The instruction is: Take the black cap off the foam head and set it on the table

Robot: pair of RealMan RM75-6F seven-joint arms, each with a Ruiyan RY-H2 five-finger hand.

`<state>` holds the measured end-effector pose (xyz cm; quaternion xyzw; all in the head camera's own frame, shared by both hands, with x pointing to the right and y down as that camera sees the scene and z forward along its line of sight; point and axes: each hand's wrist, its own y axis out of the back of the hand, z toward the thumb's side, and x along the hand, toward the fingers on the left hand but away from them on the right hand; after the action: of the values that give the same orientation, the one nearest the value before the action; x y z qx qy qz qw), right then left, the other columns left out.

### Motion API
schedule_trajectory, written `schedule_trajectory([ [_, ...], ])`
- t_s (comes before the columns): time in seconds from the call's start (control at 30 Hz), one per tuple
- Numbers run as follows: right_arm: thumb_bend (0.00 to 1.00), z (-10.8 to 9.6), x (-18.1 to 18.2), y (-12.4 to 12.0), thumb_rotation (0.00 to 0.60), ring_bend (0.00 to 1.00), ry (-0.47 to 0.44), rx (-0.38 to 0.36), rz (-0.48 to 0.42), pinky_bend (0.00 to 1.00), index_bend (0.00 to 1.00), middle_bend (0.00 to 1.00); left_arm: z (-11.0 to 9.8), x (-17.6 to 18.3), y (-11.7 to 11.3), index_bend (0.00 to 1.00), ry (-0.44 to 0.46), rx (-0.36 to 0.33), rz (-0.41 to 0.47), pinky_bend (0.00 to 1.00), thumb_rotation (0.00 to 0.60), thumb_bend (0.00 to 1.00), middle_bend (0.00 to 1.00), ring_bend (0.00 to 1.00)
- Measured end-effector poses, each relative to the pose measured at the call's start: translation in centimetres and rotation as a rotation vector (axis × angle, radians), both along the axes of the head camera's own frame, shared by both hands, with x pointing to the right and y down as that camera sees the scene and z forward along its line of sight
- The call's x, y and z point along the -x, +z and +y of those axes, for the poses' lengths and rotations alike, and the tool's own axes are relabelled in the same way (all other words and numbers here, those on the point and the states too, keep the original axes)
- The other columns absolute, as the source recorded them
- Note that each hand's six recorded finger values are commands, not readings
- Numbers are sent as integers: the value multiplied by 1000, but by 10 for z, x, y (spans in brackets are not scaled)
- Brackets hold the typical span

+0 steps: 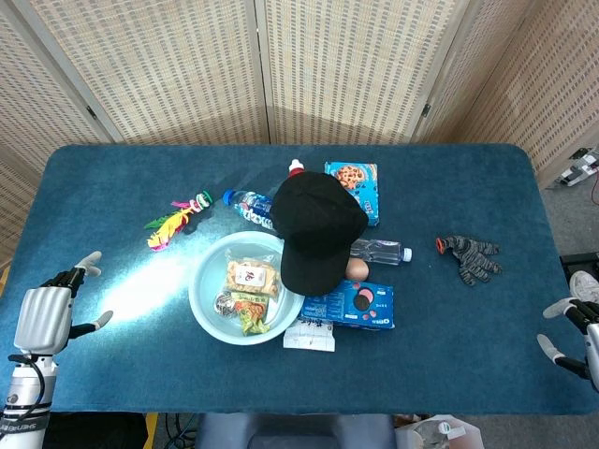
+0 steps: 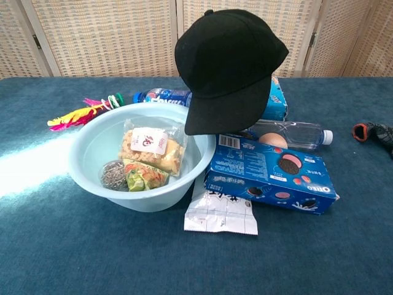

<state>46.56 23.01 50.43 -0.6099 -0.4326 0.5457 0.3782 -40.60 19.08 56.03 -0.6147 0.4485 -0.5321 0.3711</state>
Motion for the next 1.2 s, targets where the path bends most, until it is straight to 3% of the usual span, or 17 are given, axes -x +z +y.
schedule_trajectory([
  [0.37, 239, -5, 2, -3, 600, 409, -9, -7, 14, 518, 491, 439, -5, -13, 4, 209, 69, 1, 48, 534, 600, 74, 360, 395],
  [0.6, 239, -8, 5, -5, 600, 409, -13, -8, 23, 518, 491, 439, -16, -36, 6, 240, 188, 5, 123, 546, 600, 75, 370, 425],
  [0.73, 239, -9, 5, -5, 600, 409, -14, -5, 27, 518, 491, 439, -21, -53, 8, 248, 274, 10, 164, 606, 600, 74, 430, 477],
  [0.9, 238, -10, 6, -3, 600, 409, -12, 1, 29, 518, 491, 439, -30, -78, 14, 252, 388, 16, 235, 777, 600, 74, 552, 588],
  [1.2, 239, -11, 6, 0, 600, 409, -8, 12, 31, 518, 491, 439, -44, -131, 36, 353, 501, 8, 332, 815, 600, 74, 643, 677],
])
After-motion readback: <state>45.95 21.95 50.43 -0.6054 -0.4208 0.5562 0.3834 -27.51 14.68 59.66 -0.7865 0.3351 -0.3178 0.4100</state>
